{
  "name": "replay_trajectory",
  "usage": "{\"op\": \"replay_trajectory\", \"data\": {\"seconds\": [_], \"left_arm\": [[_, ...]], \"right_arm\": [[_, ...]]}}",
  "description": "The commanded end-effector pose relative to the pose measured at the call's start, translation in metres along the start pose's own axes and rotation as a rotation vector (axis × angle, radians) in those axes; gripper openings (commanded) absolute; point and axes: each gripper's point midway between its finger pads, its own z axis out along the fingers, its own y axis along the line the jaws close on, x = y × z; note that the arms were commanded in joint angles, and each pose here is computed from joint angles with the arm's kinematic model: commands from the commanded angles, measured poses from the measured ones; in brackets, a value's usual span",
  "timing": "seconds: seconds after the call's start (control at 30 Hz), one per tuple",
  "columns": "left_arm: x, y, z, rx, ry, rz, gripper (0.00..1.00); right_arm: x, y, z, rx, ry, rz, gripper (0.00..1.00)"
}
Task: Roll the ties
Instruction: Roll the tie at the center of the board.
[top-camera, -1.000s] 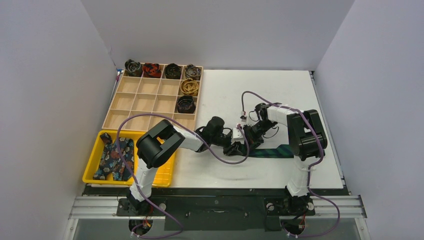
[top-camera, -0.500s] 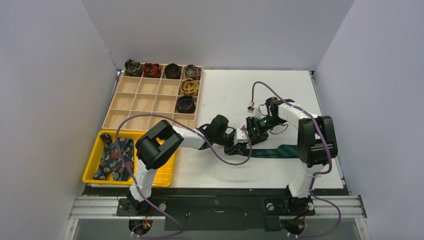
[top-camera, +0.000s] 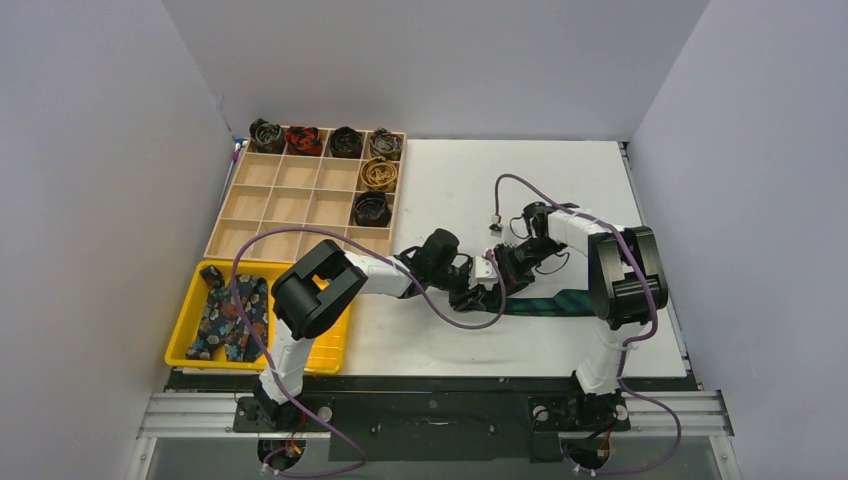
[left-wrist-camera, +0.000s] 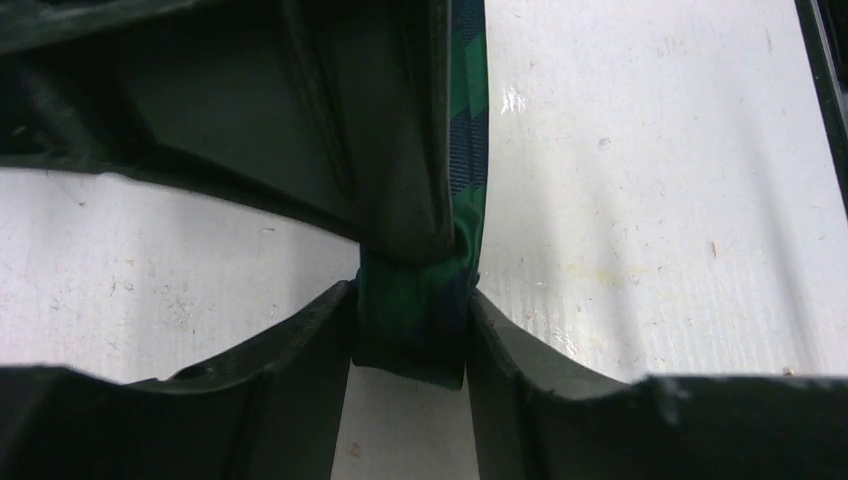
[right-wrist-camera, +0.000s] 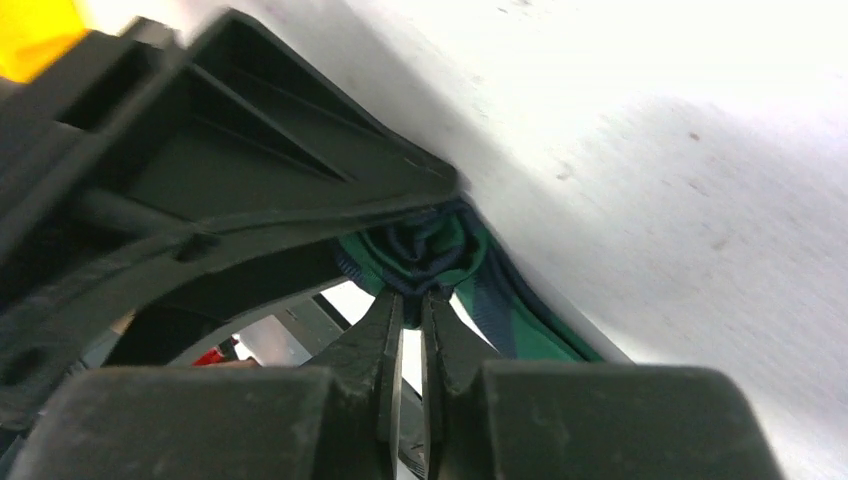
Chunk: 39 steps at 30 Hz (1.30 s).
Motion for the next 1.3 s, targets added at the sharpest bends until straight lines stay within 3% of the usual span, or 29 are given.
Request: {"op": "replay_trajectory", "data": {"seconds": [0.0, 0.03, 0.1, 0.23, 0.37, 0.63, 0.8, 1.0, 1.13, 1.27], "left_arm": [[0.056, -0.005, -0.008, -0.040, 0.163, -0.168, 0.48], [0.047, 0.000, -0.008, -0.053, 0.129, -0.182, 0.58], [0.024, 0.008, -0.015, -0.070, 0.048, -0.185, 0.70], [-0.011, 0.012, -0.033, -0.108, -0.076, -0.128, 0.81], [-0.023, 0.013, -0.057, -0.173, -0.118, -0.129, 0.84], [0.006, 0.000, -0.084, -0.222, -0.120, -0.154, 0.85], [0.004, 0.012, -0.068, -0.233, -0.178, -0.165, 0.85], [-0.013, 0.022, -0.042, -0.204, -0.217, -0.071, 0.80], [-0.005, 0.019, -0.031, -0.160, -0.189, -0.035, 0.69], [0.019, 0.008, -0.027, -0.106, -0.113, -0.029, 0.43]], "right_arm": [[0.016, -0.035, -0.004, 0.134, 0.039, 0.014, 0.00], [0.020, -0.040, -0.004, 0.145, 0.047, 0.022, 0.00], [0.023, -0.046, -0.003, 0.172, 0.059, 0.033, 0.00], [0.017, -0.057, 0.004, 0.232, 0.076, 0.032, 0.00], [0.008, -0.059, 0.018, 0.266, 0.087, -0.012, 0.00], [-0.038, -0.031, 0.054, 0.183, 0.013, -0.099, 0.00], [-0.036, -0.029, 0.055, 0.168, 0.010, -0.129, 0.00], [-0.028, -0.024, 0.055, 0.159, 0.030, -0.149, 0.00], [-0.026, -0.023, 0.055, 0.157, 0.032, -0.150, 0.00], [-0.028, -0.020, 0.054, 0.152, 0.028, -0.147, 0.00]]}}
